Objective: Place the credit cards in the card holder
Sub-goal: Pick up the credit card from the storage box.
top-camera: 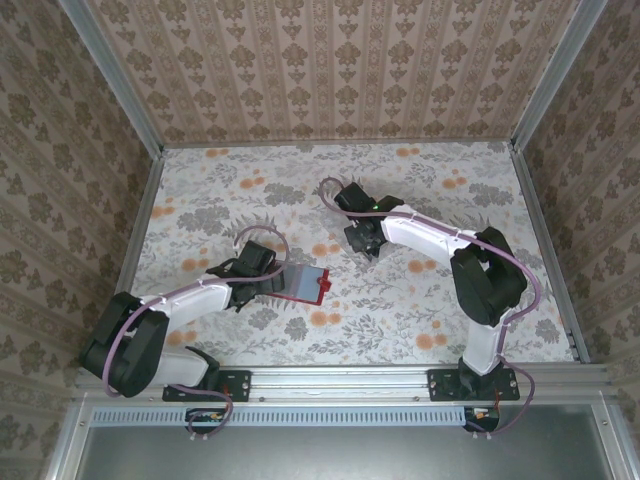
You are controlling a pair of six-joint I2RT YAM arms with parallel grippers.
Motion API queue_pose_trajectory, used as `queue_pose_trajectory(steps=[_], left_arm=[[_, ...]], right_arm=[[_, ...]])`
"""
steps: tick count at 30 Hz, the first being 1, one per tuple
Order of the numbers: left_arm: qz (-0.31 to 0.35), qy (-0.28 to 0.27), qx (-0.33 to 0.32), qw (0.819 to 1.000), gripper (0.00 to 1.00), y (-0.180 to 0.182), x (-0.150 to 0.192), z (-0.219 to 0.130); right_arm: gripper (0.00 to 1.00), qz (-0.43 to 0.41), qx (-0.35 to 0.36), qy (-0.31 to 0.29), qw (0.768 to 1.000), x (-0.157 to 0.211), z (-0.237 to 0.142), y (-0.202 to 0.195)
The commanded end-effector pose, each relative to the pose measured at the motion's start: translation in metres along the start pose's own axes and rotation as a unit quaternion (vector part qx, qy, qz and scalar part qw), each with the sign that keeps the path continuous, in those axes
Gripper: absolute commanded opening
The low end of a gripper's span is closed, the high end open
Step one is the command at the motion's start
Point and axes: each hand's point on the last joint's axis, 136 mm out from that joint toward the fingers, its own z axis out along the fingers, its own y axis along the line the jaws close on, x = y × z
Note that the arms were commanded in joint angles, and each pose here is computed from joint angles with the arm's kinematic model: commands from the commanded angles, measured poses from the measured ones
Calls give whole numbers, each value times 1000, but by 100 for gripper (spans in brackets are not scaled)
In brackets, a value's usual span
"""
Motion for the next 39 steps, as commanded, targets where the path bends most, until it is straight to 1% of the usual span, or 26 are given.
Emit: queue_pose_trajectory(steps=[1,14,21,23,31,36,39], left_arm=[[-1,7,-16,1000,100,7,2,2],[1,10,-11,1000,100,5,3,3],[4,8,-11,1000,100,5,0,1],[4,6,-11,1000,100,4,-2,-2],[-11,-16,-21,1000,100,11,-17,-14],[-25,-14,-46,999,100,21,-19,-14],[-33,-4,-67,997,100,29,-16,-12]], right_arm=[[35,-3,-17,9,1000,3,3,4],[17,-7,-32,10,999,-1,3,0],[1,-20,-53,-10,998,-16,-8,3],[0,-21,-57,-19,998,-22,-15,3],[0,-4,-81,-71,994,-44,-56,3],[0,33,-135,-100,985,-47,-81,13],[0,67,-185,-111,974,-41,-93,24]])
